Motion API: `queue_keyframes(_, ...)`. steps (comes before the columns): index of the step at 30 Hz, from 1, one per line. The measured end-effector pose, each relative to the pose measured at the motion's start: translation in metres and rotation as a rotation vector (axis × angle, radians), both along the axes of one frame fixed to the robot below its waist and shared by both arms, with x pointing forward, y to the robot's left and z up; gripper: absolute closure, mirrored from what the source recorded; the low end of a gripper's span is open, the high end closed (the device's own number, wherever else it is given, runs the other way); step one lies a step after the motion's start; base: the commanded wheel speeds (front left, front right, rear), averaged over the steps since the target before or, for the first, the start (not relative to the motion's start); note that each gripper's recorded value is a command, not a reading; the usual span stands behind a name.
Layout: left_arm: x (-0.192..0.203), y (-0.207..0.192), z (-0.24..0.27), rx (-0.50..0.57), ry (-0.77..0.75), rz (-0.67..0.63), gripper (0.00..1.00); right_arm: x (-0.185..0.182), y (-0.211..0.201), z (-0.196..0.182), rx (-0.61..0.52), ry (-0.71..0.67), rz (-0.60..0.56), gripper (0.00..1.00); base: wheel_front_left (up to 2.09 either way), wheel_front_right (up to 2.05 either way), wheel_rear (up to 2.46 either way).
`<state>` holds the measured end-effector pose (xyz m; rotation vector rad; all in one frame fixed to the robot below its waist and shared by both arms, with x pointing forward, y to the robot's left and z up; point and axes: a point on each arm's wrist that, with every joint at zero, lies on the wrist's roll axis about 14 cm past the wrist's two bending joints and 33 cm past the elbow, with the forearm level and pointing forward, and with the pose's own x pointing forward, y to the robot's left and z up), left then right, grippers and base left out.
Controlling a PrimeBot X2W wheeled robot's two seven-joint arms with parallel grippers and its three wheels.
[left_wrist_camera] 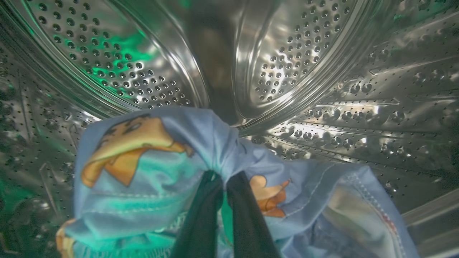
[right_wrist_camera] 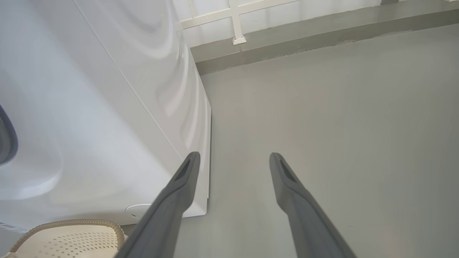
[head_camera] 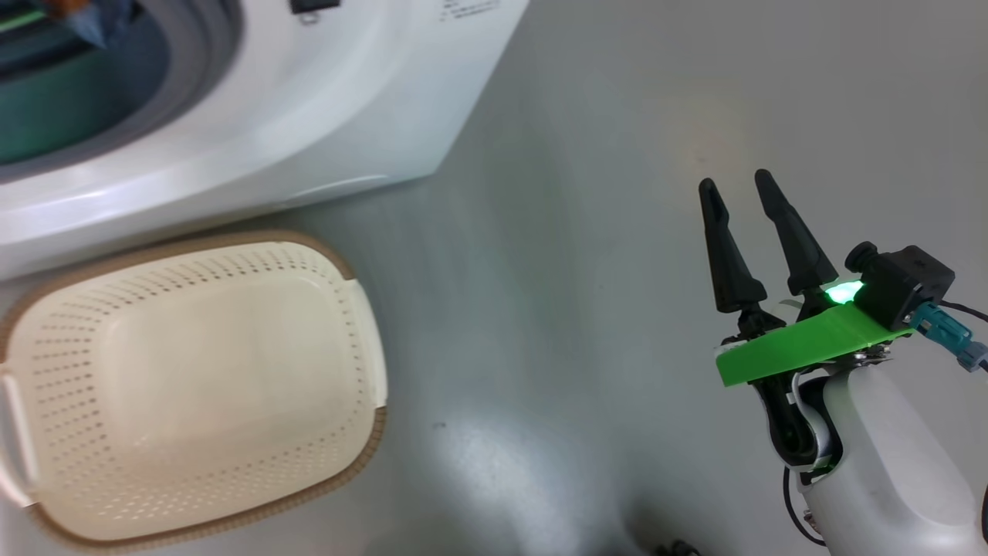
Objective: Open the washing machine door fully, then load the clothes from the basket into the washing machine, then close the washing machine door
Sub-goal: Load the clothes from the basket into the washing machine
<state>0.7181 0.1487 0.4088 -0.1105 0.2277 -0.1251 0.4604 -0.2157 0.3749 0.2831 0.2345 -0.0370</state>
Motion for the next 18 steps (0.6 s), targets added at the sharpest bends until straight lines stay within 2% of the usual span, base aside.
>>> queue_keyframes(6,0.014,-0.011,-0.017,-0.013,0.050,-0.009,1.00,-0.007,-0.010,-0.009,-0.014,0.031,-0.031,0.00,0.00,0.00,0.00)
queue_keyframes(7,0.016,-0.014,-0.027,-0.014,0.120,-0.012,1.00,-0.009,-0.013,-0.011,-0.023,0.038,-0.037,0.00,0.00,0.00,0.00)
queue_keyframes(8,0.016,-0.015,-0.032,-0.012,0.158,-0.016,0.80,-0.010,-0.014,-0.011,-0.025,0.041,-0.040,0.00,0.00,0.00,0.00)
queue_keyframes(10,0.014,-0.016,-0.041,-0.010,0.226,-0.020,0.00,-0.010,-0.014,-0.012,-0.026,0.044,-0.041,0.00,0.00,0.00,0.00)
queue_keyframes(14,0.009,-0.017,-0.043,-0.028,0.286,-0.018,0.00,-0.005,-0.013,-0.007,-0.024,0.026,-0.036,0.00,0.00,0.00,0.00)
queue_keyframes(18,0.008,-0.019,-0.038,-0.034,0.278,-0.025,0.00,-0.003,-0.011,-0.004,-0.022,0.018,-0.032,0.00,0.00,0.00,0.00)
